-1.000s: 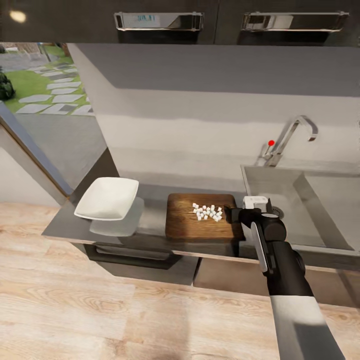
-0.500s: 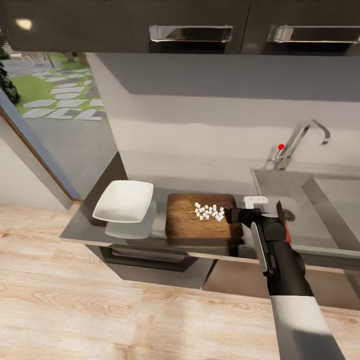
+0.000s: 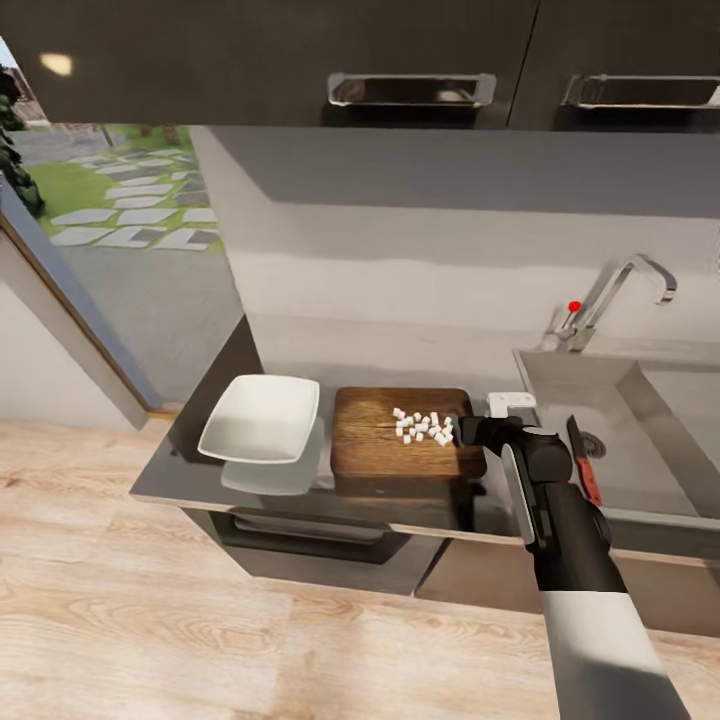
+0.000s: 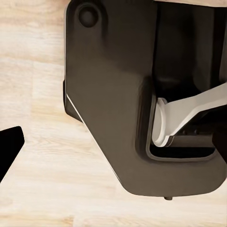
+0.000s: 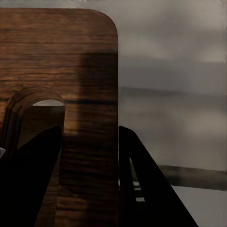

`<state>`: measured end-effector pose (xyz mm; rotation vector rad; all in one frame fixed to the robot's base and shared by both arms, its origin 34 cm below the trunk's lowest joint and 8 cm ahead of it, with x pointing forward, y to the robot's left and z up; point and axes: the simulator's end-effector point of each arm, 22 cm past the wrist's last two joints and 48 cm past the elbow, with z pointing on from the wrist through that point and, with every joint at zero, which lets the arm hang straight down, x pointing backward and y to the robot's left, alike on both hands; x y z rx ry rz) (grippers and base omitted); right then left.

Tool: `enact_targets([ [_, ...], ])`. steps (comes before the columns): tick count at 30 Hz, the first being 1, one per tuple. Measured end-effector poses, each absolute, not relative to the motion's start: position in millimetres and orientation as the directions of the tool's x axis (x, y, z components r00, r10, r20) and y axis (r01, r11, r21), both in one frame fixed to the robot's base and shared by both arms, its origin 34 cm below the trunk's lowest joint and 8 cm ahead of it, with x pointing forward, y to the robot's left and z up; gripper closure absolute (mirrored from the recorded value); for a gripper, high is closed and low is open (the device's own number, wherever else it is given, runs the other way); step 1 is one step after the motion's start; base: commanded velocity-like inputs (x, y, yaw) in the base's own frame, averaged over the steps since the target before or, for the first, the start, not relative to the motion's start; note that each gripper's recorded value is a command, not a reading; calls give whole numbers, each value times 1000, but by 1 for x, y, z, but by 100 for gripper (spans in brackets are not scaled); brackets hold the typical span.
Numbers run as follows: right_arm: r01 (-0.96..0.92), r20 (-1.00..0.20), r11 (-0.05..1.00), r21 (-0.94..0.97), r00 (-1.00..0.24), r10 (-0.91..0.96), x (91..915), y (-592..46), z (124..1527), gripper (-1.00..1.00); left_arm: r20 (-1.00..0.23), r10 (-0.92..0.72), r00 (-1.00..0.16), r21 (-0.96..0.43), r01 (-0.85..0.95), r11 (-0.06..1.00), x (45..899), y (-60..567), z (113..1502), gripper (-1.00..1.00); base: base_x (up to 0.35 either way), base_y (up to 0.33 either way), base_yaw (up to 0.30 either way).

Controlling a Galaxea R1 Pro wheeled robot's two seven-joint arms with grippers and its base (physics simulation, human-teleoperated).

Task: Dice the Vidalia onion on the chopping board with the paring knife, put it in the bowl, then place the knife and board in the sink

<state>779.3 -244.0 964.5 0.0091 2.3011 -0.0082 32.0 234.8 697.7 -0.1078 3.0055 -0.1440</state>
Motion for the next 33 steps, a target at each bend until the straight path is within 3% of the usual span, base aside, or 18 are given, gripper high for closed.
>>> enact_targets([
  [7, 11, -752, 1000, -6, -659, 3, 780, -245, 972, 100, -136, -77, -988, -101, -63, 993, 35, 235, 697, -100, 0, -10, 0],
  [19, 11, -764, 1000, -8, -645, 1, 780, -245, 984, 100, -151, -75, -986, -103, -60, 993, 39, 234, 695, -100, 0, -292, 0],
  [33, 9, -778, 1000, -6, -628, 1, 780, -244, 999, 100, -174, -75, -982, -104, -57, 993, 46, 234, 694, -100, 0, -128, 0],
])
